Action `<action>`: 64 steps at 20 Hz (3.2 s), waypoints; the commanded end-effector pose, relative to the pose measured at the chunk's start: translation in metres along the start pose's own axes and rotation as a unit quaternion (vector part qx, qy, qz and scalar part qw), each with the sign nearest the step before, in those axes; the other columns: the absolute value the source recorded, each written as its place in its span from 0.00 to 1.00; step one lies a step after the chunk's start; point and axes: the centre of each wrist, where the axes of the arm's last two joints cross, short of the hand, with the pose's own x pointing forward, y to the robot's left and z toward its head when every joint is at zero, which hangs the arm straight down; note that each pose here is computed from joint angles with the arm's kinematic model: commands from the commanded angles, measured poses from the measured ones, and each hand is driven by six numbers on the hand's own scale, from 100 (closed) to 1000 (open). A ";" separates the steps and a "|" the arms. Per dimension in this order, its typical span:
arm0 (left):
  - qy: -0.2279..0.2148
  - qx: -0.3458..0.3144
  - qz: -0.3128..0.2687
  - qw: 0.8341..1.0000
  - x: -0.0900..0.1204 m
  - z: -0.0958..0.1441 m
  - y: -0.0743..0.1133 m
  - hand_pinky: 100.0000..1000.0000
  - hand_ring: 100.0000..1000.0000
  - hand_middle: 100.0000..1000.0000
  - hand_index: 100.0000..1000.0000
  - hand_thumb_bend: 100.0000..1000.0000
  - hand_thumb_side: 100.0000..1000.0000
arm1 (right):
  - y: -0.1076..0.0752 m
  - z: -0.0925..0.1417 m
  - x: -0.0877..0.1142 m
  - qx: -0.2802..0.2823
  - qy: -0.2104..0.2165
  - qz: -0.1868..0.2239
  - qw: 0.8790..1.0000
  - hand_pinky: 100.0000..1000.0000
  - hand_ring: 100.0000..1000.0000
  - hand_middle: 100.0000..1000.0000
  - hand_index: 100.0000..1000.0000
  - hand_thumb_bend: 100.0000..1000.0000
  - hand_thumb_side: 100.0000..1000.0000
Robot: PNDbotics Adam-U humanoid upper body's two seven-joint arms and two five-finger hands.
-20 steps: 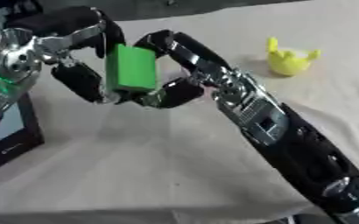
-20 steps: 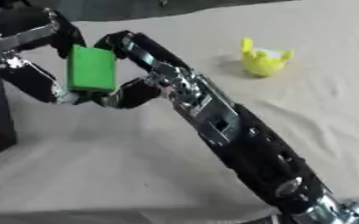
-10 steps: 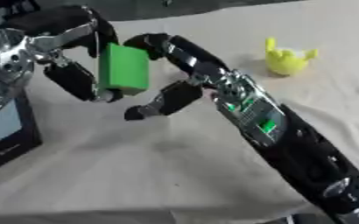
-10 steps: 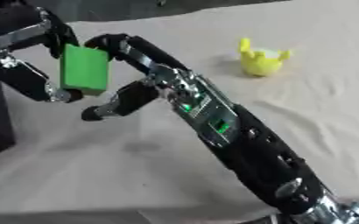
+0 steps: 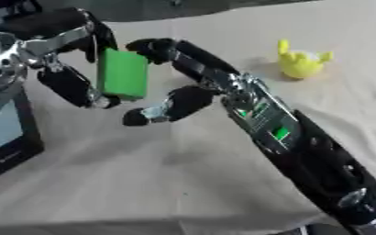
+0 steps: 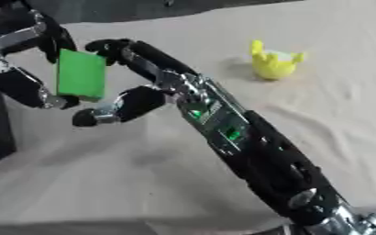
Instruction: Pick up the objects with one hand, pass them to the other hand, and then place them into the box on the other side of the table.
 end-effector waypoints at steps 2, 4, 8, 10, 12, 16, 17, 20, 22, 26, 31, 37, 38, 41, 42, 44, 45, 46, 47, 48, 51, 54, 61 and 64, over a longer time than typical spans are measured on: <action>0.018 0.010 -0.011 1.000 -0.012 0.012 0.014 0.66 0.49 0.28 0.29 0.30 0.01 | -0.007 -0.001 0.005 -0.011 0.001 0.010 1.000 0.85 0.82 0.74 0.92 0.75 0.53; 0.020 0.004 -0.009 1.000 -0.015 0.015 0.014 0.66 0.49 0.28 0.29 0.30 0.01 | -0.008 0.000 0.004 -0.013 0.005 0.011 1.000 0.85 0.82 0.74 0.92 0.75 0.54; 0.024 -0.003 -0.006 1.000 -0.020 0.021 0.015 0.66 0.49 0.28 0.29 0.29 0.01 | -0.008 0.000 0.004 -0.016 0.010 0.013 1.000 0.85 0.82 0.74 0.92 0.75 0.54; 0.033 -0.002 -0.004 0.999 -0.025 0.025 0.015 0.66 0.49 0.28 0.29 0.29 0.00 | -0.009 0.000 0.004 -0.015 0.011 0.014 1.000 0.85 0.82 0.74 0.92 0.75 0.54; 0.043 0.002 -0.002 0.999 -0.030 0.029 0.016 0.66 0.49 0.28 0.29 0.29 0.00 | -0.010 0.000 0.005 -0.015 0.010 0.015 1.000 0.85 0.82 0.74 0.92 0.75 0.54; 0.074 0.023 0.003 0.997 -0.046 0.039 0.019 0.67 0.49 0.28 0.30 0.29 0.00 | -0.011 0.001 0.006 -0.015 0.009 0.016 1.000 0.85 0.82 0.74 0.92 0.75 0.54; 0.076 0.024 0.004 0.997 -0.047 0.039 0.019 0.67 0.49 0.28 0.30 0.29 0.00 | -0.012 0.001 0.006 -0.015 0.009 0.016 1.000 0.85 0.82 0.74 0.92 0.75 0.54; 0.081 0.026 0.005 0.996 -0.049 0.040 0.019 0.67 0.50 0.29 0.30 0.29 0.00 | -0.012 0.001 0.006 -0.016 0.010 0.017 1.000 0.84 0.81 0.74 0.91 0.74 0.53; 0.128 0.035 0.006 0.991 -0.069 0.047 0.018 0.67 0.50 0.29 0.30 0.30 0.00 | -0.016 0.003 0.006 -0.023 0.012 0.019 0.999 0.84 0.81 0.73 0.91 0.74 0.52; 0.184 0.056 0.013 0.981 -0.098 0.066 0.014 0.67 0.50 0.29 0.30 0.30 0.00 | -0.019 0.002 0.010 -0.032 0.006 0.019 0.999 0.84 0.81 0.73 0.91 0.74 0.52; 0.228 0.060 0.018 0.972 -0.122 0.075 0.006 0.67 0.50 0.29 0.30 0.30 0.00 | -0.026 0.004 0.016 -0.048 -0.001 0.019 0.999 0.84 0.81 0.73 0.91 0.73 0.51; 0.273 0.063 0.028 0.959 -0.146 0.084 -0.002 0.67 0.51 0.29 0.30 0.29 0.00 | -0.035 0.008 0.024 -0.074 -0.014 0.017 0.997 0.84 0.80 0.73 0.90 0.73 0.51; 0.279 0.063 0.030 0.958 -0.149 0.085 -0.003 0.68 0.51 0.29 0.30 0.29 0.00 | -0.036 0.009 0.025 -0.078 -0.015 0.017 0.997 0.84 0.80 0.73 0.90 0.73 0.50; 0.296 0.061 0.032 0.953 -0.158 0.088 -0.006 0.68 0.51 0.30 0.31 0.29 0.00 | -0.039 0.010 0.027 -0.087 -0.017 0.016 0.996 0.84 0.80 0.72 0.90 0.73 0.50; 0.301 0.061 0.033 0.951 -0.161 0.089 -0.008 0.68 0.52 0.30 0.31 0.29 0.00 | -0.040 0.011 0.027 -0.090 -0.017 0.016 0.996 0.84 0.80 0.72 0.90 0.73 0.50; 0.314 0.058 0.033 0.947 -0.168 0.089 -0.011 0.68 0.52 0.30 0.32 0.29 0.00 | -0.042 0.011 0.028 -0.095 -0.018 0.016 0.995 0.84 0.80 0.72 0.90 0.73 0.49; 0.321 0.057 0.032 0.945 -0.171 0.090 -0.012 0.68 0.52 0.31 0.32 0.29 0.00 | -0.043 0.012 0.029 -0.097 -0.019 0.015 0.995 0.84 0.80 0.72 0.90 0.73 0.49; 0.328 0.056 0.031 0.943 -0.175 0.090 -0.014 0.68 0.52 0.31 0.32 0.29 0.00 | -0.043 0.012 0.029 -0.099 -0.019 0.015 0.995 0.84 0.80 0.72 0.90 0.73 0.49; 0.334 0.055 0.031 0.940 -0.179 0.090 -0.015 0.68 0.52 0.31 0.32 0.29 0.00 | -0.044 0.013 0.029 -0.102 -0.019 0.015 0.995 0.84 0.80 0.72 0.90 0.73 0.49; 0.339 0.054 0.031 0.939 -0.182 0.091 -0.017 0.68 0.52 0.31 0.32 0.29 0.00 | -0.045 0.013 0.030 -0.103 -0.019 0.015 0.994 0.84 0.80 0.72 0.90 0.73 0.49; 0.350 0.049 0.032 0.935 -0.189 0.091 -0.021 0.69 0.53 0.32 0.34 0.29 0.00 | -0.046 0.014 0.030 -0.107 -0.019 0.014 0.994 0.84 0.80 0.72 0.90 0.74 0.49; 0.356 0.040 0.034 0.933 -0.195 0.091 -0.026 0.70 0.55 0.37 0.40 0.33 0.00 | -0.046 0.014 0.031 -0.109 -0.019 0.014 0.994 0.84 0.80 0.72 0.90 0.74 0.49; 0.374 0.013 0.030 0.927 -0.211 0.092 -0.037 0.81 0.74 0.65 0.72 0.68 0.22 | -0.046 0.015 0.032 -0.108 -0.019 0.014 0.994 0.83 0.80 0.72 0.90 0.75 0.47; 0.383 0.005 0.024 0.923 -0.217 0.093 -0.039 0.87 0.84 0.77 0.82 0.82 0.33 | -0.046 0.015 0.032 -0.109 -0.018 0.014 0.994 0.83 0.80 0.72 0.90 0.75 0.47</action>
